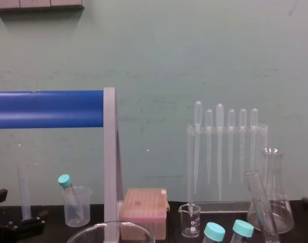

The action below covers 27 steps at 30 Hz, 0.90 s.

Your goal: Hold the test tube with one hand and immerse one end into the beaker, then return it to the test tube rack.

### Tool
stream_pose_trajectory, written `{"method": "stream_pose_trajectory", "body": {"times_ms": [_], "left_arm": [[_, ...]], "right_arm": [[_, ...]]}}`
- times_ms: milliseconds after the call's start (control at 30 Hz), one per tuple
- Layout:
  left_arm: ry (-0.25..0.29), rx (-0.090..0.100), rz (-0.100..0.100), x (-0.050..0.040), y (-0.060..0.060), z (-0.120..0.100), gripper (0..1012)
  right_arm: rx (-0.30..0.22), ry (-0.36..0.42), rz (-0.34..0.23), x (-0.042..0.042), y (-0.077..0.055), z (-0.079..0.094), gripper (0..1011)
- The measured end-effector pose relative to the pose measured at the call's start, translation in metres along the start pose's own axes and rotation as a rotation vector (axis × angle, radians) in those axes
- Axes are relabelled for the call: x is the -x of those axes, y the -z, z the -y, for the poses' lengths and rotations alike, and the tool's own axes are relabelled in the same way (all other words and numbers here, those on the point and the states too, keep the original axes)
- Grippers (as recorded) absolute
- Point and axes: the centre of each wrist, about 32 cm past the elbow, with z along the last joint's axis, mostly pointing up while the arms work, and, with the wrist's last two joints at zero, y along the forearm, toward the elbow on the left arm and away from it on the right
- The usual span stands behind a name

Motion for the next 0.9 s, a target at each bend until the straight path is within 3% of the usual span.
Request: {"method": "stream_pose_trajectory", "body": {"times_ms": [200, 433, 633, 900], "left_arm": [[0.0, 0.0, 0.0, 0.0, 0.0, 0.0, 1000], [0.0, 0.0, 0.0, 0.0, 0.0, 0.0, 1000], [0.0, 0.0, 0.0, 0.0, 0.0, 0.0, 1000], [0.0, 0.0, 0.0, 0.0, 0.0, 0.0, 1000]], "right_arm": [[-0.071, -0.071, -0.125, -0.0152, -0.018, 0.003, 1004], [-0.2, -0.229, -0.268, -0.0302, -0.044, 0.007, 1004], [-0.277, -0.379, -0.309, -0.0335, -0.055, 0.011, 1004], [-0.297, -0.534, -0.303, -0.03, -0.058, 0.013, 1004]]}}
